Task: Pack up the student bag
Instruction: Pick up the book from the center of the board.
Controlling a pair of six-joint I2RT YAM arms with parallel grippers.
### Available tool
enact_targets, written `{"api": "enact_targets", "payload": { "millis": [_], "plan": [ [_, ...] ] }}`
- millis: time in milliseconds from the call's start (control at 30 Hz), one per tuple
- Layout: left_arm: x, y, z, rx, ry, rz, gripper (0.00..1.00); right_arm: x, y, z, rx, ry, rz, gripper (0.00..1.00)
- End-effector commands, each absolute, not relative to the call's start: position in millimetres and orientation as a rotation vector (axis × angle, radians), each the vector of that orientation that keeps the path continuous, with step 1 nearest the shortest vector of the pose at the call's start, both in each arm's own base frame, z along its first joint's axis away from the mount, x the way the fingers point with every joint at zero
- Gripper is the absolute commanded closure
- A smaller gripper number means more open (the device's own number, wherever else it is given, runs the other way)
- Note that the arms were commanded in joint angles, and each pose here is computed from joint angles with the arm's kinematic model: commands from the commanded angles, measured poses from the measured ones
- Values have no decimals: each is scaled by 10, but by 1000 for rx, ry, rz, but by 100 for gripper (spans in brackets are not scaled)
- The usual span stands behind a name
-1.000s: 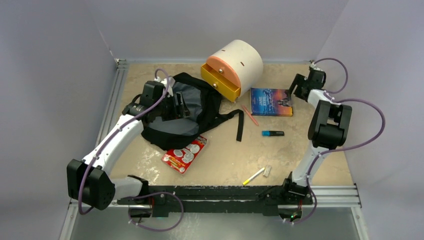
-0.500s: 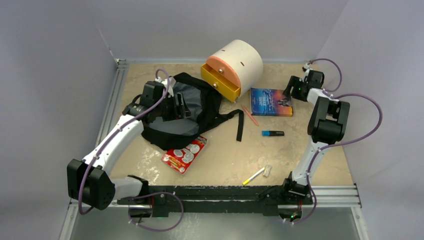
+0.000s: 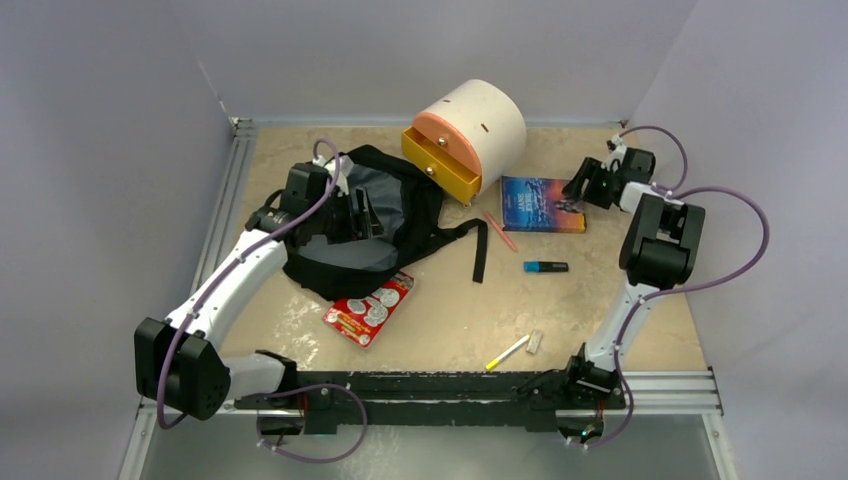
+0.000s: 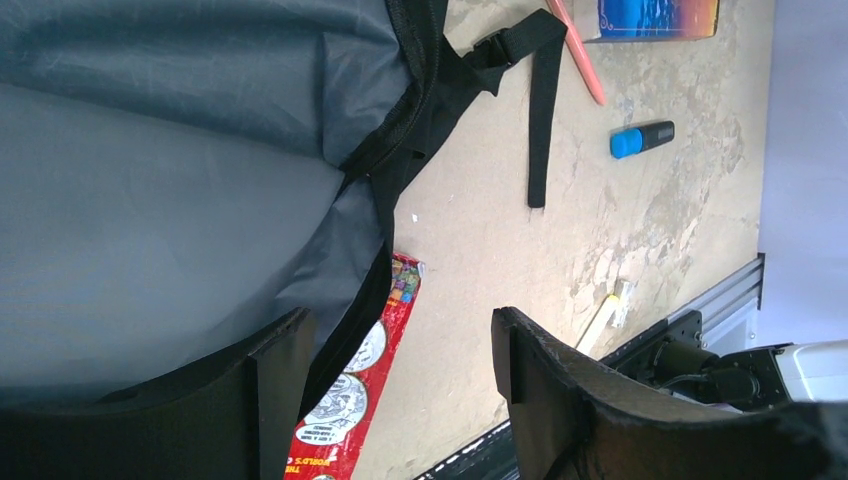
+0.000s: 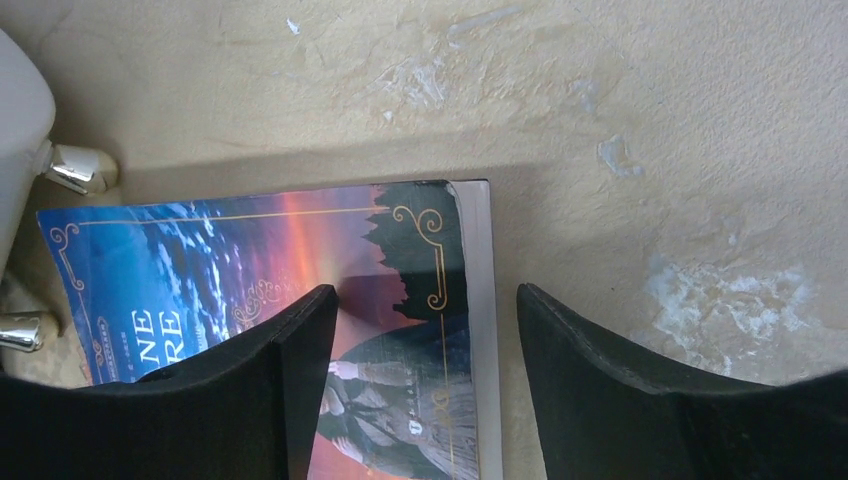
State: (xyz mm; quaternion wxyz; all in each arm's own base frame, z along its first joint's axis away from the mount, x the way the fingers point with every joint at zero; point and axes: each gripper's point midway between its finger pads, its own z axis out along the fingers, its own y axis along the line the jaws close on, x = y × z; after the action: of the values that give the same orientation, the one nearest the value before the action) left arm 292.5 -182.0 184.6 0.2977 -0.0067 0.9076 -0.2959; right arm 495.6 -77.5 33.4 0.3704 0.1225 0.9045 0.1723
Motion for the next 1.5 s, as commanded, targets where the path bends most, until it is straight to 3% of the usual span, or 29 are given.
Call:
{"api": "enact_targets", "payload": {
  "millis": [0,167,267,567,900,1167,1300,1467],
  "plan": [
    [2923,-1890,1954,29,2363,-832,35,4645,-766,139,397,2408,489,32],
    [2907,-1922,1976,44,2361,-853,36,4611,-695,72,393,2412,544,37],
    [2891,-1946,1998,51,2357,-871,36,4625,-680,34,407,2417,561,45],
    [2866,-2093,2130,110,2317,-972,37,4683,-737,212,453,2347,522,100],
    [2829,-2342,2324,183,2225,-1054,38,4646,-876,1194,604,2081,402,100],
    [2715,-2710,2489,137,2135,-1120,36,4157,-835,1790,855,1866,401,100],
    [2663,-2932,2424,44,2148,-1196,29,3865,-710,1909,928,1815,449,100],
    [2523,-3341,2245,-42,2168,-1242,27,3531,-585,1981,1023,1753,502,100]
  ]
}}
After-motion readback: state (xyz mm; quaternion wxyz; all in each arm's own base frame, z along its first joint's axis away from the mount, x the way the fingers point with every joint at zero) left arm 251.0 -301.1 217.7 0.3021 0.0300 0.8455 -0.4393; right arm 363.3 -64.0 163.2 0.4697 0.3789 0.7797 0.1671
